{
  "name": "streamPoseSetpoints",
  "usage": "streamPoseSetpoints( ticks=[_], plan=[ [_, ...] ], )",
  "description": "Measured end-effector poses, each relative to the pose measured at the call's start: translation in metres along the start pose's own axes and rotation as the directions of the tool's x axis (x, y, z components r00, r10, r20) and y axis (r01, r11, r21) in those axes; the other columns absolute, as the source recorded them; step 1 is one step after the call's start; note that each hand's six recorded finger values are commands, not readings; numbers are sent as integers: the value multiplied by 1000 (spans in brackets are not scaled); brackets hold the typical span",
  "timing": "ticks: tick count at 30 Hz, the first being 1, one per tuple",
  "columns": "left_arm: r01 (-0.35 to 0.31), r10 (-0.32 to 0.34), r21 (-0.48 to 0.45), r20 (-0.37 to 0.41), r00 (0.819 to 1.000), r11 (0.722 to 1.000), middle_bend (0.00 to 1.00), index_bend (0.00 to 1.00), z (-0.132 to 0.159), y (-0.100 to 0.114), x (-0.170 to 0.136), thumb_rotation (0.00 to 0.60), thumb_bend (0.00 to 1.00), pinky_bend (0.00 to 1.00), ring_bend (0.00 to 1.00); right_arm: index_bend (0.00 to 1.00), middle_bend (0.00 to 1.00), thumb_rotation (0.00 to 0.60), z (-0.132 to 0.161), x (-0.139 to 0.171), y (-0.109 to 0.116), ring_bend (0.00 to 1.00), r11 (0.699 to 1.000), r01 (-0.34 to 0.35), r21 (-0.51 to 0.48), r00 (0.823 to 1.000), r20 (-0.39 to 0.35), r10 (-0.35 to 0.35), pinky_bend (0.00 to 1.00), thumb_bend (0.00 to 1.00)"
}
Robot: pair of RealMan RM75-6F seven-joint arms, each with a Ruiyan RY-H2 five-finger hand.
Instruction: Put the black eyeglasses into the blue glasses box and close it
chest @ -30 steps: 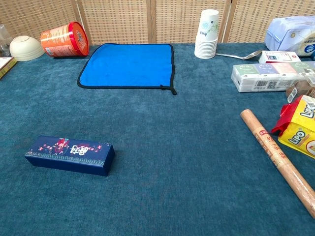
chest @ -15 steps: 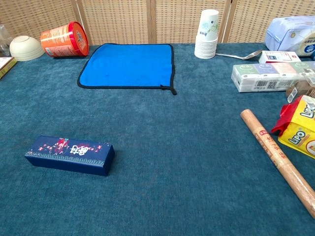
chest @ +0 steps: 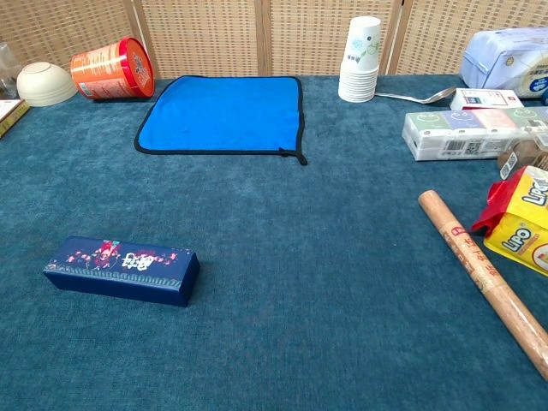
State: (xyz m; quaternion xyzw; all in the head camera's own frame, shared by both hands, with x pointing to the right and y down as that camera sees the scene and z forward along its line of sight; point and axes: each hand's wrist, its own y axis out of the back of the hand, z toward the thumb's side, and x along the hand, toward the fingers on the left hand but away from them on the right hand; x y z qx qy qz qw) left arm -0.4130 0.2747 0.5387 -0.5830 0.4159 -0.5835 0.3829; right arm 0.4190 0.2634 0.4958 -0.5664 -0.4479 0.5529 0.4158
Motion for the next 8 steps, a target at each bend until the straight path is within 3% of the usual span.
streamPoseSetpoints(
  ticks=[8],
  plan=[
    [6,-6,5,-24,1000,1000,0,102,-6,0,6,487,251,32,0,264,298,517,9,-12,-7,152,1000,-7,-1,1000,-13,7,173,437]
  ],
)
